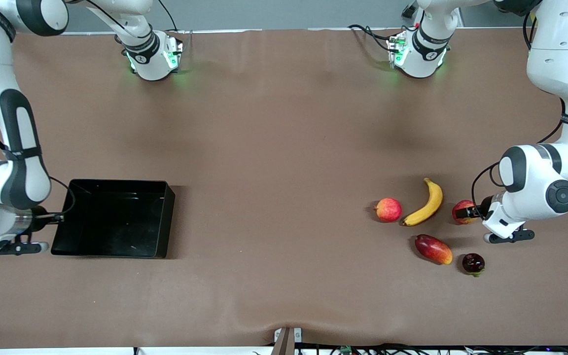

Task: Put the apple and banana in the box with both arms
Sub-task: 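Grasp the red-yellow apple with the left gripper while the right gripper holds the box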

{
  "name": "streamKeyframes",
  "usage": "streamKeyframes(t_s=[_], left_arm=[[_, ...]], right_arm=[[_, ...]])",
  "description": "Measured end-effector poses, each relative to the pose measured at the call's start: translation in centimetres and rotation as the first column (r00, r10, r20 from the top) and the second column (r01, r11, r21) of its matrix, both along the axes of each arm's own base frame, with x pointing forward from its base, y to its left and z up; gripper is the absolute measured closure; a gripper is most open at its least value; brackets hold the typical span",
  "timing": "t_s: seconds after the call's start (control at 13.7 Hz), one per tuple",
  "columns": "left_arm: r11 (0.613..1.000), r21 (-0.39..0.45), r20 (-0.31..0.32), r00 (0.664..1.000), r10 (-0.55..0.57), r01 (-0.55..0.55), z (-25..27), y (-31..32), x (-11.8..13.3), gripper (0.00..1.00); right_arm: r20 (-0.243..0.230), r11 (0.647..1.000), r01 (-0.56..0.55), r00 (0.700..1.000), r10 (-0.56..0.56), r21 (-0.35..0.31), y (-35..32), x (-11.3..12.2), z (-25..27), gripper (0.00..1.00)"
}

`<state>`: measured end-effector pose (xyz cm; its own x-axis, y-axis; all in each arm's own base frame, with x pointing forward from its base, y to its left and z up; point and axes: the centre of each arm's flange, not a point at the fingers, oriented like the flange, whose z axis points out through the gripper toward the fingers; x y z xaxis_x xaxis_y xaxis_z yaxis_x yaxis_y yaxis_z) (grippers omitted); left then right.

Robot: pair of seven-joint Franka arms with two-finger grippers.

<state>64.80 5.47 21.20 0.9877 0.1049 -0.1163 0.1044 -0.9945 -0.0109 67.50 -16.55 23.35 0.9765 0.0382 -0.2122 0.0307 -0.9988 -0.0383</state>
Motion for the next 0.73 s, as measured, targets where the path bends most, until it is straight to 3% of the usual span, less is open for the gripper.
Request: streamKeyframes(t_s=[0.15,0.29,0.44,0.58,0.73], left_arm=[[1.0,-0.003,-0.007,1.0,-0.001,0.001,-0.8,-0.1,-0.1,0.0],[1.0,-0.005,-0.011,1.0,-0.003,0.003,-1.1,-0.3,-0.1,0.05],[1.0,-0.006,-0.009,1.0,-0.008,0.008,-1.1,-0.5,-0.1,0.23],[1.0,-0.008,-0.002,1.0,-0.014,0.014,-0.7,-0.8,0.2,0.26],[1.0,-0.007,0.022,1.0,-0.021,0.021,0.6,-1.2,0.7,0.26]], right_arm=[[-0.03,1.0,0.001,1.0,-0.001,0.008,0.1,-0.6,-2.2,0.31],[-0.021,1.0,0.003,1.0,-0.003,0.006,0.0,-0.5,-2.5,0.54],[-0.007,1.0,0.005,1.0,-0.005,0.007,0.0,-0.1,-2.0,0.77],[0.013,1.0,0.019,1.0,-0.019,0.025,0.3,0.3,-1.5,0.97],[0.041,0.998,0.024,0.999,-0.026,0.062,1.7,1.1,-0.5,0.96]])
